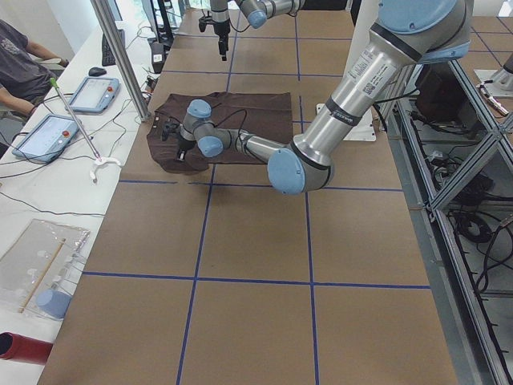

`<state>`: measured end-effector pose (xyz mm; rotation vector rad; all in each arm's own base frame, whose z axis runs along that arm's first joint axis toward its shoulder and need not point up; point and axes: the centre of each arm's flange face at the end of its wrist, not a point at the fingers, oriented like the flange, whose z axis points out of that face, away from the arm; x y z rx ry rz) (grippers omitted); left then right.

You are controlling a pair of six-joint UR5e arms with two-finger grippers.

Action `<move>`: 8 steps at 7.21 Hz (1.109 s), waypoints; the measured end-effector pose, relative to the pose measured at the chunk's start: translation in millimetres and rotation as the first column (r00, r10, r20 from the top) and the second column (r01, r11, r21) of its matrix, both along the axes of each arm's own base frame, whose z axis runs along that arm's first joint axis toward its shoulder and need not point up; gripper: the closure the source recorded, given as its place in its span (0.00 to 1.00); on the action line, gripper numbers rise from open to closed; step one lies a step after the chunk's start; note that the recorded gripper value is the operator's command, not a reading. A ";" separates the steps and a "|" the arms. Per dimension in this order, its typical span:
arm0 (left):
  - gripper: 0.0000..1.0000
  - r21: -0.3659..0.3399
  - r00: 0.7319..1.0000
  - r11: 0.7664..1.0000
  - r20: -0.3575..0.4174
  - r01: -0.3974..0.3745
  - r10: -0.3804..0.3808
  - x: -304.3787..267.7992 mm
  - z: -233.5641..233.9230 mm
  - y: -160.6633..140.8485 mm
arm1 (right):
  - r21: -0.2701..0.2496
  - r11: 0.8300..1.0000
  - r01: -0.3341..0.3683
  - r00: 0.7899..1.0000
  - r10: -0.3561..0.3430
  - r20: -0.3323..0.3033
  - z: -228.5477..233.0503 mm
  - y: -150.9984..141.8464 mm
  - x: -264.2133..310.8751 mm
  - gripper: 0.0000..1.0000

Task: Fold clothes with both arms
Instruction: 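Grasp the other sleeve and fold it inward with the left gripper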

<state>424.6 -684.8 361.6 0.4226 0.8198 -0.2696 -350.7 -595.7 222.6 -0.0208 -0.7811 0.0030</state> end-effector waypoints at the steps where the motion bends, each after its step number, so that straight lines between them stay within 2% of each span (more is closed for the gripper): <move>1: 1.00 -0.037 0.998 0.999 -0.057 0.032 -0.034 7.9 -48.8 -5.3 | 0.001 1.000 0.002 1.000 -0.002 -0.001 1.3 -0.2 0.4 0.00; 2: 1.00 -0.073 0.992 0.996 -0.113 0.056 -0.064 21.1 -86.5 -9.2 | 0.003 1.000 0.003 1.000 -0.003 -0.002 3.4 -0.5 1.4 0.00; 3: 1.00 -0.105 0.984 0.992 -0.158 0.063 -0.080 42.4 -104.9 -11.3 | 0.007 1.000 0.004 1.000 -0.004 0.000 5.9 -0.4 2.2 0.00; 4: 0.71 -0.117 0.977 0.991 -0.197 0.063 -0.085 61.8 -111.5 -10.8 | 0.013 1.000 0.005 1.000 -0.005 0.005 8.9 -0.1 2.3 0.00; 5: 0.01 -0.115 0.971 0.992 -0.227 0.055 -0.081 75.6 -113.7 -6.1 | 0.016 1.000 0.004 1.000 -0.004 0.008 11.8 -0.1 2.4 0.00; 8: 0.00 -0.053 0.949 0.998 -0.313 0.030 -0.045 85.0 -125.9 8.7 | 0.036 0.999 0.004 1.000 -0.005 0.022 32.1 0.3 2.5 0.00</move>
